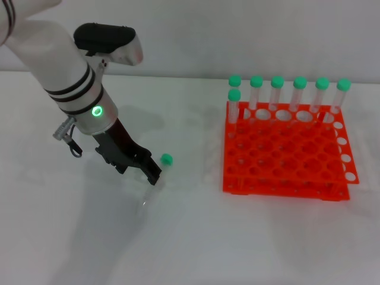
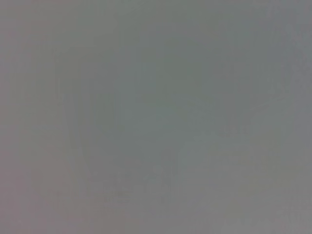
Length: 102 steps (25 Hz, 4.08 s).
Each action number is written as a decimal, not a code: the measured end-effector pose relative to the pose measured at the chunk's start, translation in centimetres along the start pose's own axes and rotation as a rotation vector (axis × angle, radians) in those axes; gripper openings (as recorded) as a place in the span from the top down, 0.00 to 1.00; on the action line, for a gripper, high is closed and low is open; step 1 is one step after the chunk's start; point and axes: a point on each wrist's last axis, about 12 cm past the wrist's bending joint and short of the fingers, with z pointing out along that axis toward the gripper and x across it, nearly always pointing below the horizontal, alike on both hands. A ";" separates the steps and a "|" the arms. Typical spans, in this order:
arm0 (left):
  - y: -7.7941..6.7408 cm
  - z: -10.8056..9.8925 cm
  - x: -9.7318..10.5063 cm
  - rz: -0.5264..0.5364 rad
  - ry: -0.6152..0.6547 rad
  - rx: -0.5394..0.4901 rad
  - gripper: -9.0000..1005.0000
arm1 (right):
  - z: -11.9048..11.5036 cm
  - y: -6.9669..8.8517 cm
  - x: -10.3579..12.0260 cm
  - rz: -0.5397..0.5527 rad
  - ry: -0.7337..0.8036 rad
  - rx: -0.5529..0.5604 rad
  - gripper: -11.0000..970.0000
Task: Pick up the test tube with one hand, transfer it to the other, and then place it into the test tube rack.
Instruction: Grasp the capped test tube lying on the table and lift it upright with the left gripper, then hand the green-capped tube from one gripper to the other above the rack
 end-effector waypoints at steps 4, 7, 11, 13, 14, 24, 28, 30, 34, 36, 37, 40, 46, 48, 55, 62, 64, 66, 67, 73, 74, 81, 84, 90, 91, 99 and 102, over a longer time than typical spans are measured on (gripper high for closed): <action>-0.8 0.5 -0.2 0.017 0.007 0.004 0.19 | 0.0 0.0 0.0 0.000 0.001 0.001 0.11; -1.4 1.0 -0.3 0.028 0.011 0.008 0.20 | 0.0 0.0 0.0 -0.001 0.002 0.001 0.11; -1.7 1.4 0.0 0.031 0.038 -0.004 0.24 | 0.0 0.0 0.0 -0.002 0.001 0.001 0.12; -1.7 1.6 0.2 0.031 0.059 -0.022 0.26 | 0.0 -0.1 0.0 -0.003 0.001 0.001 0.12; -1.7 1.7 0.3 0.031 0.067 -0.027 0.27 | 0.1 0.0 0.0 -0.004 0.001 -0.001 0.12; -2.2 2.3 0.2 0.041 0.069 -0.033 0.32 | 0.1 0.1 0.0 -0.008 0.003 -0.008 0.12; -2.4 2.4 0.2 0.047 0.068 -0.031 0.42 | 0.0 -0.1 0.0 -0.006 0.003 -0.002 0.12; -2.4 2.4 0.2 0.048 0.067 -0.031 0.48 | 0.0 -0.1 0.0 -0.006 0.003 -0.002 0.12; -2.4 2.5 0.3 0.047 0.071 -0.030 0.64 | 0.0 0.0 0.0 -0.006 0.002 -0.003 0.12; -2.4 2.6 0.4 0.046 0.076 -0.029 0.72 | 0.1 0.0 0.0 -0.006 0.002 -0.003 0.12; -2.4 2.6 0.4 0.047 0.078 -0.030 0.72 | 0.1 0.0 0.0 -0.006 0.002 -0.004 0.12; -2.6 2.9 0.6 0.058 0.092 -0.032 0.72 | 0.1 0.0 0.0 -0.006 0.002 -0.004 0.12; -2.6 3.1 0.7 0.067 0.099 -0.042 0.75 | 0.0 -0.1 0.0 -0.004 0.002 0.000 0.12; -2.6 3.1 0.6 0.071 0.098 -0.043 0.76 | -0.1 -0.1 0.0 -0.004 0.003 0.003 0.12; -2.2 2.9 0.1 0.069 0.050 -0.063 0.80 | -0.2 -0.2 0.1 -0.002 0.004 0.005 0.12; -2.1 3.0 -1.4 0.084 -0.098 -0.061 0.80 | -0.2 -0.2 0.1 -0.003 0.005 0.005 0.12; -1.9 3.1 -1.9 0.087 -0.170 -0.043 0.80 | -0.2 -0.2 0.1 -0.004 0.004 0.005 0.12; -1.6 3.4 -2.3 0.075 -0.272 -0.020 0.80 | -0.1 -0.2 0.1 -0.004 0.004 0.005 0.12; -1.3 3.5 -2.5 0.062 -0.338 -0.010 0.80 | -0.1 -0.2 0.1 -0.003 0.005 0.004 0.12; 1.8 4.1 -2.5 -0.106 -0.664 -0.027 0.80 | 0.0 0.0 0.0 0.003 0.002 0.001 0.12; 2.4 4.2 -2.1 -0.143 -0.712 -0.026 0.80 | 0.1 0.0 0.0 0.003 0.002 0.001 0.12; 3.9 5.8 1.8 -0.246 -1.068 0.102 0.80 | 0.3 -0.1 -0.2 0.016 -0.009 0.015 0.12; 3.5 6.2 4.3 -0.220 -1.262 0.143 0.79 | 0.4 -0.1 -0.4 0.019 -0.014 0.017 0.12; 0.1 7.3 7.5 -0.053 -1.428 0.185 0.79 | 0.7 0.0 -0.6 0.027 -0.024 0.015 0.12; -0.7 7.6 7.8 -0.005 -1.429 0.197 0.79 | 0.7 0.0 -0.6 0.035 -0.026 0.016 0.12; -6.4 8.6 7.6 0.331 -1.346 0.362 0.79 | 1.3 0.0 -1.8 0.144 -0.041 -0.083 0.12; -7.6 8.9 7.2 0.420 -1.296 0.386 0.79 | 1.3 -0.7 -3.0 0.197 -0.038 -0.175 0.12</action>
